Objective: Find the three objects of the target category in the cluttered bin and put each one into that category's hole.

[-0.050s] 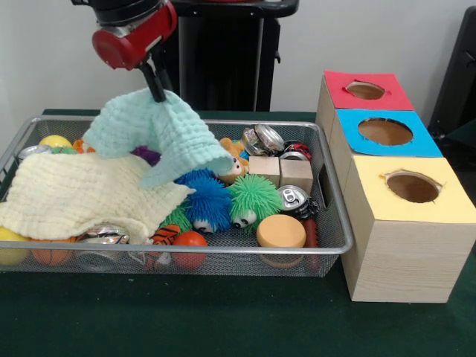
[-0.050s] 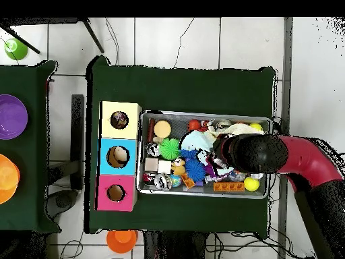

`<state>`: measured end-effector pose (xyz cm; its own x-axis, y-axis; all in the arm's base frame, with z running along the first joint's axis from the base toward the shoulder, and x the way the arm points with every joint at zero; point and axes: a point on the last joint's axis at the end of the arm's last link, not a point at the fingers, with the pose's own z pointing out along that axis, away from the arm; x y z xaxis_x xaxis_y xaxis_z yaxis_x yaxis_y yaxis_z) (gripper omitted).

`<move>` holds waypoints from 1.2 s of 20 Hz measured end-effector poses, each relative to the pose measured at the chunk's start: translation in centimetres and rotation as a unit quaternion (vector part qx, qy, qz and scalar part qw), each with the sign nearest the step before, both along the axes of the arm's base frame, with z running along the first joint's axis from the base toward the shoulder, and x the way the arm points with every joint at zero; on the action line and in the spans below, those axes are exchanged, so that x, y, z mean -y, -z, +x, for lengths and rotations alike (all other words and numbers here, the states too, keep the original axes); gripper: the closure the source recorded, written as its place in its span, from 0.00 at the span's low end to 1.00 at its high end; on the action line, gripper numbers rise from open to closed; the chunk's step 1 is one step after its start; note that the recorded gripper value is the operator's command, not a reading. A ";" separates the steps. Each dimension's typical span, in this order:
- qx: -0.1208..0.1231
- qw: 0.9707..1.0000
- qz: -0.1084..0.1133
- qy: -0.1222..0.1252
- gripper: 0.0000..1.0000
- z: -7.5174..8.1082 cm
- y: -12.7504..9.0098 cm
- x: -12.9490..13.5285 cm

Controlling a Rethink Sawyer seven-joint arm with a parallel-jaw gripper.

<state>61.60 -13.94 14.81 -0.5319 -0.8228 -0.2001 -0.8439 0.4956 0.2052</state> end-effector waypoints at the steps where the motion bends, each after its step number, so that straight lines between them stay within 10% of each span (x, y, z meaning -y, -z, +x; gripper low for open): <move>1: -0.001 1.000 0.001 -0.001 1.00 0.0 0.0 -0.2; 24: 0.075 0.994 0.076 0.014 1.00 2.0 -0.8 -4.9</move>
<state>63.57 -9.03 15.60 -0.5085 -0.7629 -0.3993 -0.8573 0.4920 0.1515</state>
